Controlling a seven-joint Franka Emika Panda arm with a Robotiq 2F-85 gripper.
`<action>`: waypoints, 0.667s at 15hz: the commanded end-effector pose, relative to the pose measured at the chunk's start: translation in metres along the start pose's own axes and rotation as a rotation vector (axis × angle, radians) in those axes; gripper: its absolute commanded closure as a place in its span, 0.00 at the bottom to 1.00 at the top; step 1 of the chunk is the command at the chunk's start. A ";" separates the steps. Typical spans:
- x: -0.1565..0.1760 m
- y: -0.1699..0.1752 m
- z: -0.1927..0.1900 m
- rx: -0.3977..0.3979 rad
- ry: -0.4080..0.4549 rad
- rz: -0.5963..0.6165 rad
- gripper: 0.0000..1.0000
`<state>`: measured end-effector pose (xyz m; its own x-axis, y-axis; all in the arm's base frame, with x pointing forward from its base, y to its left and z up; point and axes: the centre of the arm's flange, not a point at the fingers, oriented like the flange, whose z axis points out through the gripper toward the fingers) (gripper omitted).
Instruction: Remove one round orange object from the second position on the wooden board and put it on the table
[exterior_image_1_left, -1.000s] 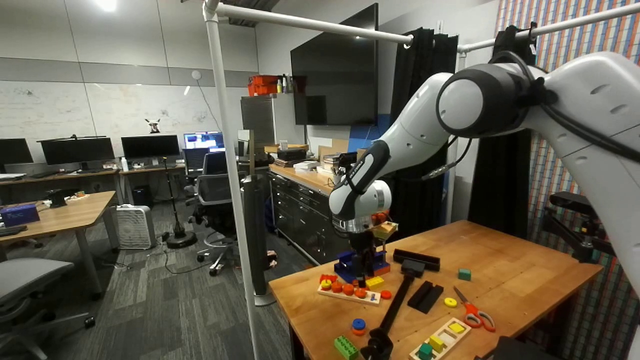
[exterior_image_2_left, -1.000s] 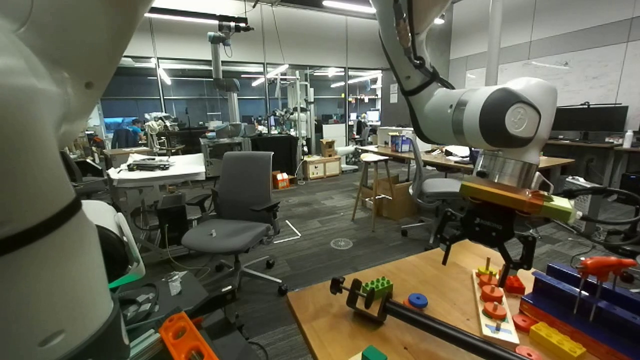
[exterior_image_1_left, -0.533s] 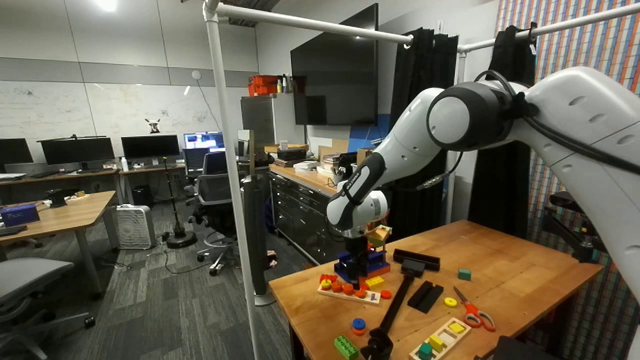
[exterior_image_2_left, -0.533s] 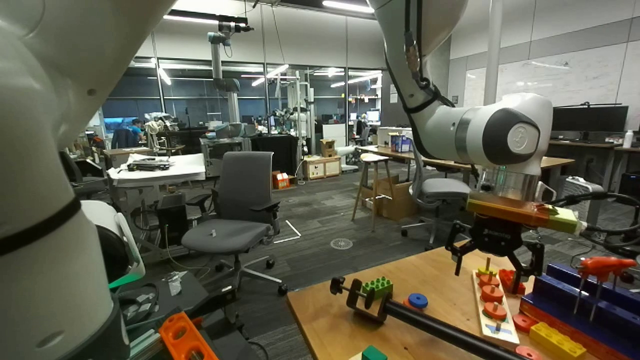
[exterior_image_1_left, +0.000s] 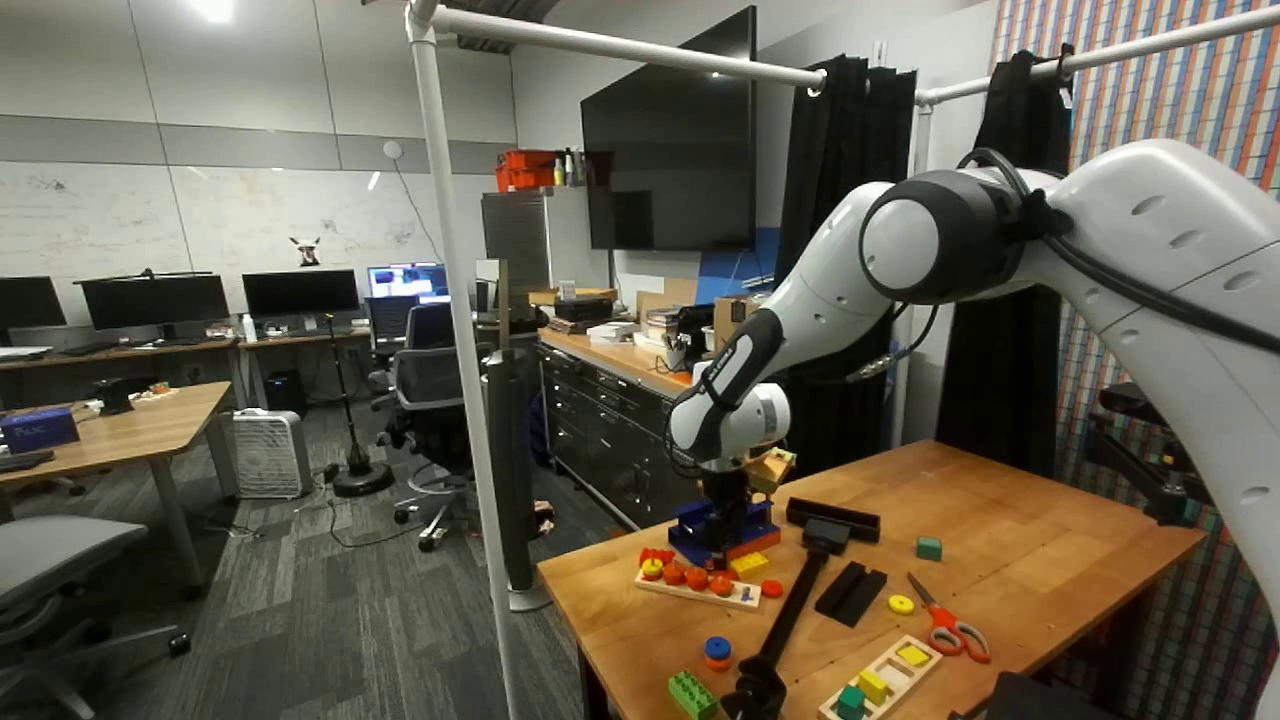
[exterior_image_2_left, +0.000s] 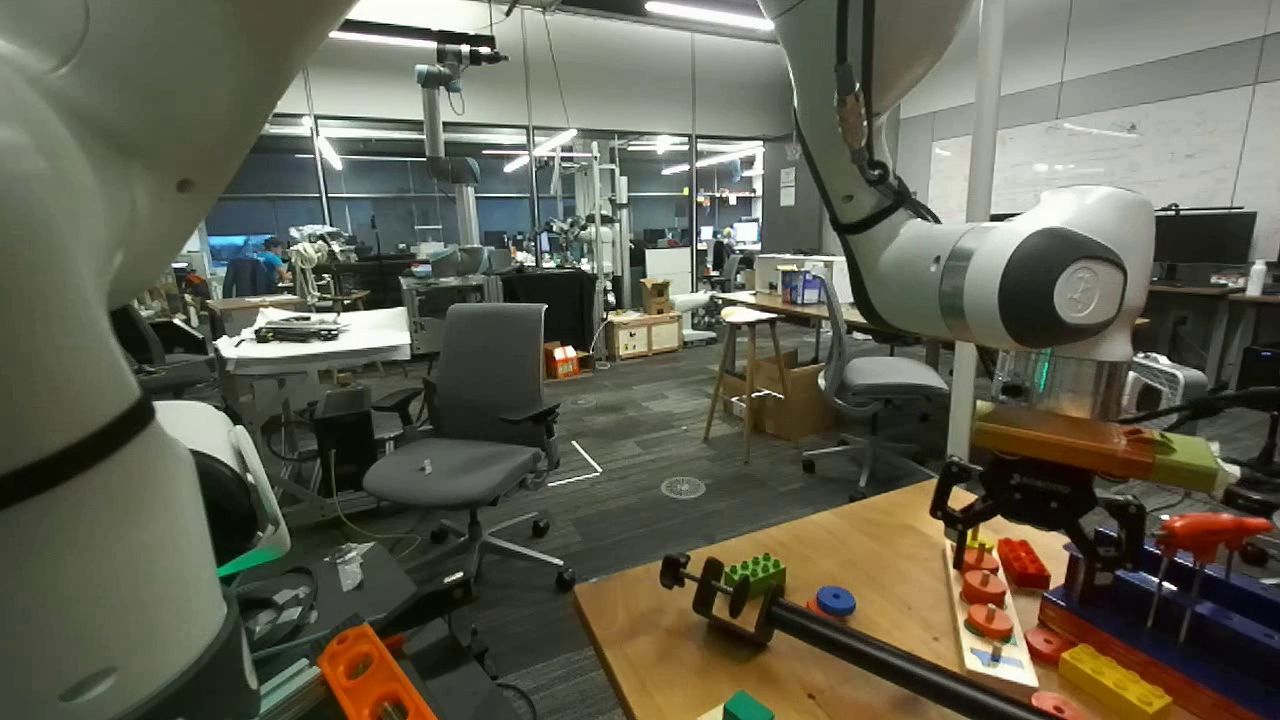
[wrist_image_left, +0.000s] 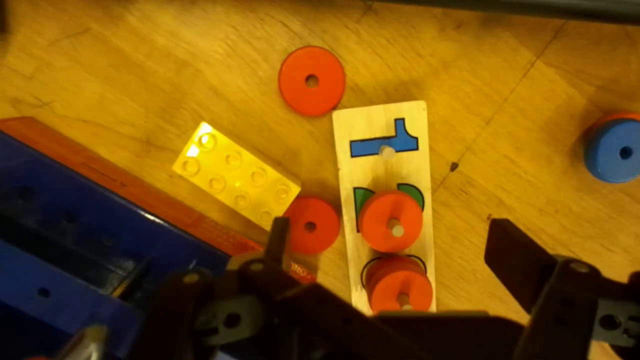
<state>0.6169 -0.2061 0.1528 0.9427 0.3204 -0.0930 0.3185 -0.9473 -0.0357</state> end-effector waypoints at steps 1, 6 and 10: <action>-0.003 0.005 0.007 -0.027 0.044 -0.005 0.00; -0.001 0.009 0.018 -0.035 0.102 0.017 0.00; 0.000 0.007 0.023 -0.025 0.114 0.016 0.00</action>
<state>0.6173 -0.2129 0.1308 0.9520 0.3060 -0.0115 0.3059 -0.9520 -0.0095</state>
